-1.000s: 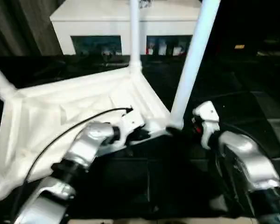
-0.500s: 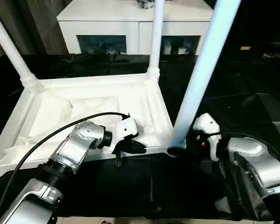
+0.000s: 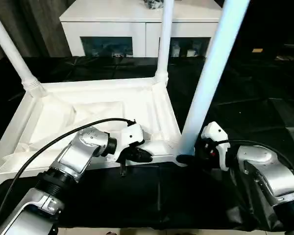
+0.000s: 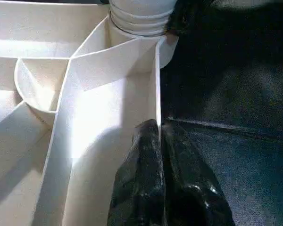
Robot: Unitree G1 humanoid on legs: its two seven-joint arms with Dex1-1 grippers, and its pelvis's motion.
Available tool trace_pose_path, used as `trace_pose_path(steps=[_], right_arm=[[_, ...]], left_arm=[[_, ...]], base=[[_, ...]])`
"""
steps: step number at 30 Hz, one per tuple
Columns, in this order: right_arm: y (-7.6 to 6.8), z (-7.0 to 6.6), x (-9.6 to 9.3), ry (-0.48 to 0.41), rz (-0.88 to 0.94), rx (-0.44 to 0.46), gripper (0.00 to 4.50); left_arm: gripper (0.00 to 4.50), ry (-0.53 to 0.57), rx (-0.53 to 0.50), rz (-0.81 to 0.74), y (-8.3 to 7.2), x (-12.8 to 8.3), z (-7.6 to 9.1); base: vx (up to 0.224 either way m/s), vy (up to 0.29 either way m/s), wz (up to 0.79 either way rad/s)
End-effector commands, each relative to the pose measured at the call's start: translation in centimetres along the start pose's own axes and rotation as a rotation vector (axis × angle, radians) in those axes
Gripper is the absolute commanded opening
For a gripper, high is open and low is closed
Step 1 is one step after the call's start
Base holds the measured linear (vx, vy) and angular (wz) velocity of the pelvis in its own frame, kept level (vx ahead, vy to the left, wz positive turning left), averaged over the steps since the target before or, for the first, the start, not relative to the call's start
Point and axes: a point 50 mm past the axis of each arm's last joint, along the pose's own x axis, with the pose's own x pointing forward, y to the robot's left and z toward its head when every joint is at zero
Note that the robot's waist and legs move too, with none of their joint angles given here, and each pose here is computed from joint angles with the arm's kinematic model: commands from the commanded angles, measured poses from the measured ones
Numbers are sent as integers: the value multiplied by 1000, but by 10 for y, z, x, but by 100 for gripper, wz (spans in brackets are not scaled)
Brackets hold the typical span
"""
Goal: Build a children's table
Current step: Rotate leg to tighten
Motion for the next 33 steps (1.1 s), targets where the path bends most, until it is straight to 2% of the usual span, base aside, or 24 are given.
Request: trace_pose_path(steps=[1,3,5,7,8,11,14,18,19,20,21,22,25,28,29,30,33], right_arm=[[-8,1,6,-34,-130,26,269],[-12,0,15,-63,-263,71,269],[-14,-3,31,-89,-453,178,268],[-13,-5,41,-90,-550,242,267],[-14,-6,50,-83,-662,304,267],[-13,-6,61,-67,-766,354,267],[-7,5,74,-78,-777,263,267],[-8,12,71,-123,-760,250,267],[-8,13,71,-137,-759,249,301],[-10,16,66,-161,-755,229,301],[-11,17,63,-173,-752,221,336],[-14,18,56,-186,-739,182,336],[-18,19,44,-177,-687,145,358],[-17,19,28,-119,-493,55,379],[-16,18,19,-76,-397,-29,382],[-14,17,13,-55,-340,-66,382],[-9,13,-8,11,-156,-145,382]], left_arm=[[0,-20,-2,19,-1,7,3],[0,-29,-9,115,5,12,3],[0,-43,-83,267,14,22,4],[0,-47,-134,337,17,30,5],[0,-40,-184,407,19,38,6],[0,-19,-226,475,20,51,8],[0,-40,-229,493,19,68,20],[0,-57,-187,487,20,67,25],[0,-57,-181,485,20,66,26],[0,-55,-165,475,20,63,25],[0,-53,-155,468,20,61,24],[0,-39,-124,449,20,56,21],[0,-23,-86,406,17,48,14],[0,-2,-68,361,15,37,6],[0,2,-42,330,14,31,3],[0,6,-39,315,14,29,2],[0,-10,-13,211,9,20,1]], base=[[0,0,0],[0,0,0],[0,0,0],[0,0,0],[0,0,0],[0,0,0],[0,0,0],[0,0,0],[0,0,0],[0,0,0],[0,0,0],[0,0,0],[0,0,0],[0,0,0],[0,0,0],[0,0,0],[0,0,0]])
